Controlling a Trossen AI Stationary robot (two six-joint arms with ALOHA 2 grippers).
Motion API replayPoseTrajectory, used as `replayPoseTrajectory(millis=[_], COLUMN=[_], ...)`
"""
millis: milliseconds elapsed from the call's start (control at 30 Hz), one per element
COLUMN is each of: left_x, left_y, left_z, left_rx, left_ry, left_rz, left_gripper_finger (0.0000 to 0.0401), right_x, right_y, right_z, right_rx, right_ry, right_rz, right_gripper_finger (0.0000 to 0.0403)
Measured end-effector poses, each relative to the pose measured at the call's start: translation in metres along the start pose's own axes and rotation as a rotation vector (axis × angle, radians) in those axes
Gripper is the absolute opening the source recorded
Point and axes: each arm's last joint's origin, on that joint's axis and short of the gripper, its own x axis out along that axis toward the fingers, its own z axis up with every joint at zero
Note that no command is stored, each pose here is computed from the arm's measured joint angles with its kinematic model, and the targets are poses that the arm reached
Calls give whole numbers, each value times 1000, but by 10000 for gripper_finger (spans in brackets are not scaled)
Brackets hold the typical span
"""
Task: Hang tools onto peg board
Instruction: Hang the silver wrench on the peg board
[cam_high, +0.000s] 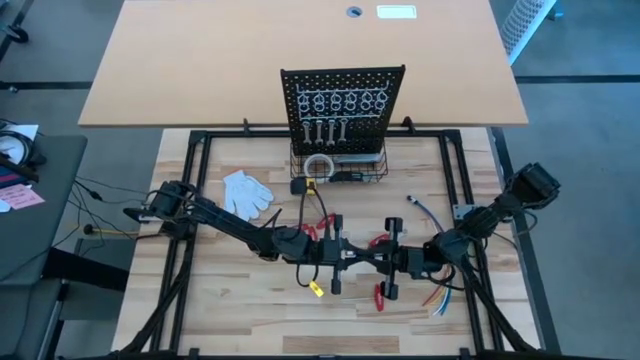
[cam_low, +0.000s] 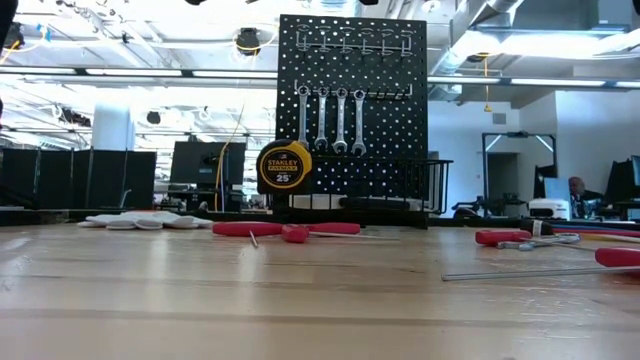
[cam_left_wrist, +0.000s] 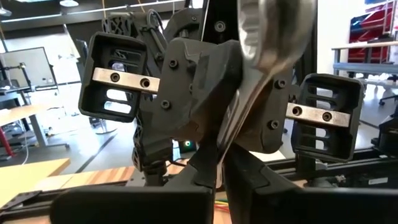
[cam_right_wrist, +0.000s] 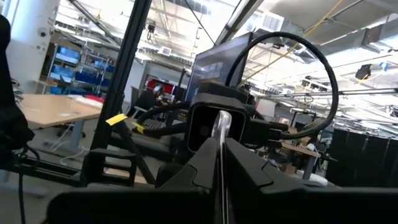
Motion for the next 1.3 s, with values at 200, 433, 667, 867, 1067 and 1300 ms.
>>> replayPoseTrajectory(millis=[200, 433, 667, 867, 1067, 1300], left_x=[-1, -6, -6, -6, -6, -6], left_y=[0, 11, 17, 17, 17, 17], left_z=[-1, 18, 23, 24, 24, 24], left_rx=[-1, 11, -8, -11, -11, -11], left_ry=[39, 277, 589, 595, 595, 595], left_rz=[8, 90, 98, 95, 94, 94], left_gripper_finger=[3, 1, 1, 0, 0, 5], right_x=[-1, -15, -27, -27, -17, -5], right_y=[3, -1, -23, -39, -46, -46], right_z=[-2, 15, 30, 18, -1, -16], right_rx=[-18, -102, 54, 195, 231, 245], right_ry=[39, 167, 271, 368, 430, 414], right_rz=[-7, -111, -106, 3, 8, 55], right_gripper_finger=[38, 96, 147, 153, 182, 196])
